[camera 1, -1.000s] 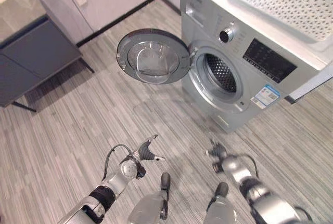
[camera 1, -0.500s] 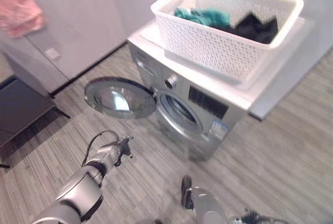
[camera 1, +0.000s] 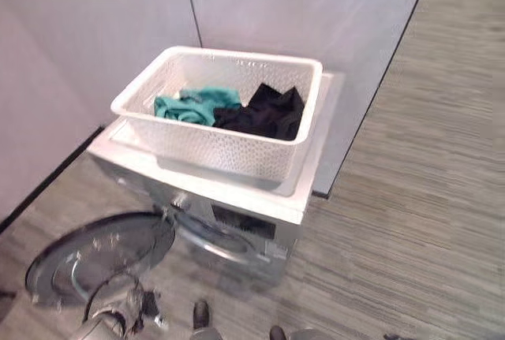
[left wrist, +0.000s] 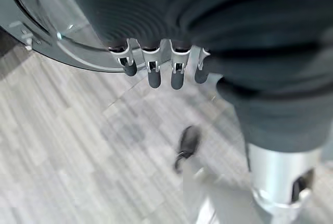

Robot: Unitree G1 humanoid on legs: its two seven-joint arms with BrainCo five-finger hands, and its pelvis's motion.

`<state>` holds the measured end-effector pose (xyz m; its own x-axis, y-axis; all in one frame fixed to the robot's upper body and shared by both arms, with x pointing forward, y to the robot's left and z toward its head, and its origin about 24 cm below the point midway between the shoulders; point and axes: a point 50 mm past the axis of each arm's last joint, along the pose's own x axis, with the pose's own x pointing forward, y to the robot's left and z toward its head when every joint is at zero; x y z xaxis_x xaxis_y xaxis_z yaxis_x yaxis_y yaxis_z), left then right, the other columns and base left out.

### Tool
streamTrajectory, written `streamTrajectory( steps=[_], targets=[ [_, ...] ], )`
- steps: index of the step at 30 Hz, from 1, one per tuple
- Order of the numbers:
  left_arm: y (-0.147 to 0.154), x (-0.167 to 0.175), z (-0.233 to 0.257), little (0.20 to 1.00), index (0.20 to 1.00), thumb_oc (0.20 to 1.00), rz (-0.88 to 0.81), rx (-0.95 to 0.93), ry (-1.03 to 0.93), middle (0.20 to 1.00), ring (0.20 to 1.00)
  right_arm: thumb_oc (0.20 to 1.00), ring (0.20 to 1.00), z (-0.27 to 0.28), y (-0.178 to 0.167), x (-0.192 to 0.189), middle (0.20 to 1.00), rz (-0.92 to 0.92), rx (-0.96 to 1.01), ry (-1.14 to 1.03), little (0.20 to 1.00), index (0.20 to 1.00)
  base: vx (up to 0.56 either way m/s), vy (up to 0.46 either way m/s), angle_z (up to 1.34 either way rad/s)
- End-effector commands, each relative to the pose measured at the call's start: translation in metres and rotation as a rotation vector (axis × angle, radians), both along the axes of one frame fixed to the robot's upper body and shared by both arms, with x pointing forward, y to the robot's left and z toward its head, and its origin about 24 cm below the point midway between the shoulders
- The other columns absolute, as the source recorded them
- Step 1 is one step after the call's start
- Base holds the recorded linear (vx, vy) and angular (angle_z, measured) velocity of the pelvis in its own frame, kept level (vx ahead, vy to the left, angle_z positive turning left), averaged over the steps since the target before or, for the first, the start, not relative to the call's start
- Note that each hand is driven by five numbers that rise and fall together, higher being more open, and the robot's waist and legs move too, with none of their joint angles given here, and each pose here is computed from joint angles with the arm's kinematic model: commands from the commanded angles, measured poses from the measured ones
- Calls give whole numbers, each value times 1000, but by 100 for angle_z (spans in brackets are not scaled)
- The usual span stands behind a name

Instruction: Grab the laundry basket,head to the washer,open it,put in the laundry and shut it.

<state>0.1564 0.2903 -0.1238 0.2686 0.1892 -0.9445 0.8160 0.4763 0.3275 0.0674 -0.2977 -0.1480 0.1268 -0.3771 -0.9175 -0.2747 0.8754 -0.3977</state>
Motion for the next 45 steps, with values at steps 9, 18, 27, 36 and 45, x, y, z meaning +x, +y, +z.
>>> streamTrajectory(
  steps=[9,18,27,36,45],
  targets=[
    [61,-19,22,1000,1000,1000,213,182,-53,1000,1000,1000,1000,9,-18,4,1000,-136,-24,-74,1000,1000,79,160,-40],
    [107,-41,47,1000,1000,1000,595,237,-294,1000,1000,1000,1000,126,-118,97,1000,-344,-338,-804,1000,1000,34,117,-21],
    [82,-32,33,1000,1000,1000,590,170,-397,1000,1000,1000,1000,387,-69,199,1000,186,-719,-1804,1000,1000,-2,148,-12],
    [74,12,46,1000,1000,1000,463,162,-460,1000,1000,1000,1000,498,47,274,1000,797,-486,-1861,1000,1000,-52,-15,11],
    [66,-18,27,1000,1000,1000,505,112,-352,1000,1000,1000,1000,481,87,321,1000,1054,-380,-1373,1000,1000,40,-53,18]
  ],
)
